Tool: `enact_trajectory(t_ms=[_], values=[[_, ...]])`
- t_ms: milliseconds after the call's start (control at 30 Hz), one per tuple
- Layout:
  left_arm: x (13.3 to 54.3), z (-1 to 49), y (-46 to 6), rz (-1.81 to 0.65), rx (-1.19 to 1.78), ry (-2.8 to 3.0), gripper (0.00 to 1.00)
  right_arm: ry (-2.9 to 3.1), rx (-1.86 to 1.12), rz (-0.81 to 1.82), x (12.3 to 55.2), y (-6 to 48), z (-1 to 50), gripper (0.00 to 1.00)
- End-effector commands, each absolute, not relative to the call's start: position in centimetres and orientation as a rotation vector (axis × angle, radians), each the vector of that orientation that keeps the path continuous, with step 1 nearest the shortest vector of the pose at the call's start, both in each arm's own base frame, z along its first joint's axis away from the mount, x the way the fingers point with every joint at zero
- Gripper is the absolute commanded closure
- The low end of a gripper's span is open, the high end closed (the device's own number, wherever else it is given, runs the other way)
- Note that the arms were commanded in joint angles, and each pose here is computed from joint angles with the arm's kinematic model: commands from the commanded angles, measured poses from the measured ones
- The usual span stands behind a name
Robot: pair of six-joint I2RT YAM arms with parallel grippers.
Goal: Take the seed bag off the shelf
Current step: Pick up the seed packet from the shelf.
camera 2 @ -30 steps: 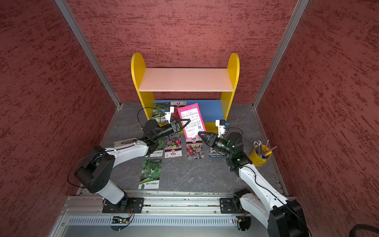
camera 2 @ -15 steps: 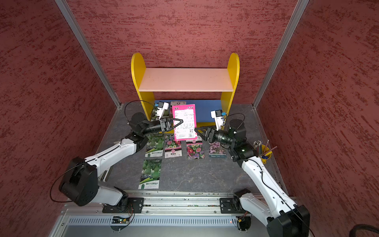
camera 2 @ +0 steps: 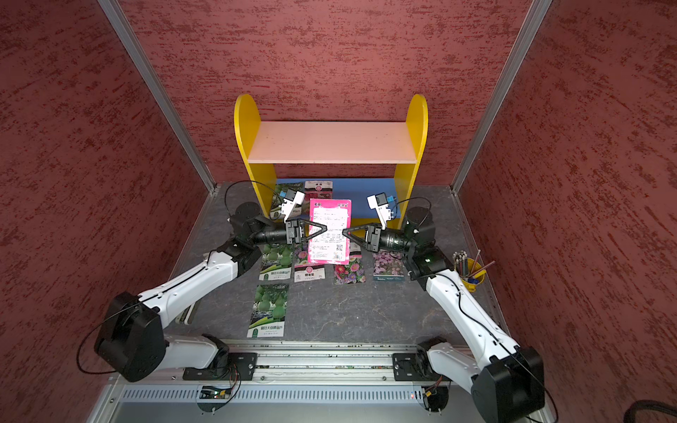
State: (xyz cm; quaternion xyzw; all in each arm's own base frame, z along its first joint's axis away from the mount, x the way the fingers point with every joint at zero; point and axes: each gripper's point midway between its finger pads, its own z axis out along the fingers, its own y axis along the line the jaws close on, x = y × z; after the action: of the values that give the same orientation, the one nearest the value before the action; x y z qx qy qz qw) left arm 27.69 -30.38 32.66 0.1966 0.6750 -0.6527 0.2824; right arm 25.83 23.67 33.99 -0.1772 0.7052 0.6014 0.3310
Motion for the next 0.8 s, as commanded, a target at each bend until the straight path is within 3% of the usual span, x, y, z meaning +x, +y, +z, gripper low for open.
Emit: enact_trajectory(t_ms=[0,367,633,767], values=[[28.1,32.9,-30.4,-1.724,0.534,1.796,1.0,1.778,-0.518,1.585,25.1,23.6,35.9,0.83],[28.4,33.5,-30.5,-1.728,0.531,1.788,1.0,1.794,-0.51,1.591,26.1,24.0,35.5,0.82],[28.0,33.8,-30.4,-1.724,0.53,1.781,0.97,1.792,-0.496,1.6,26.5,24.2,35.4,0.98],[28.1,33.8,-30.3,-1.714,0.522,1.783,0.86,1.786,-0.501,1.613,26.4,24.4,35.4,1.0]])
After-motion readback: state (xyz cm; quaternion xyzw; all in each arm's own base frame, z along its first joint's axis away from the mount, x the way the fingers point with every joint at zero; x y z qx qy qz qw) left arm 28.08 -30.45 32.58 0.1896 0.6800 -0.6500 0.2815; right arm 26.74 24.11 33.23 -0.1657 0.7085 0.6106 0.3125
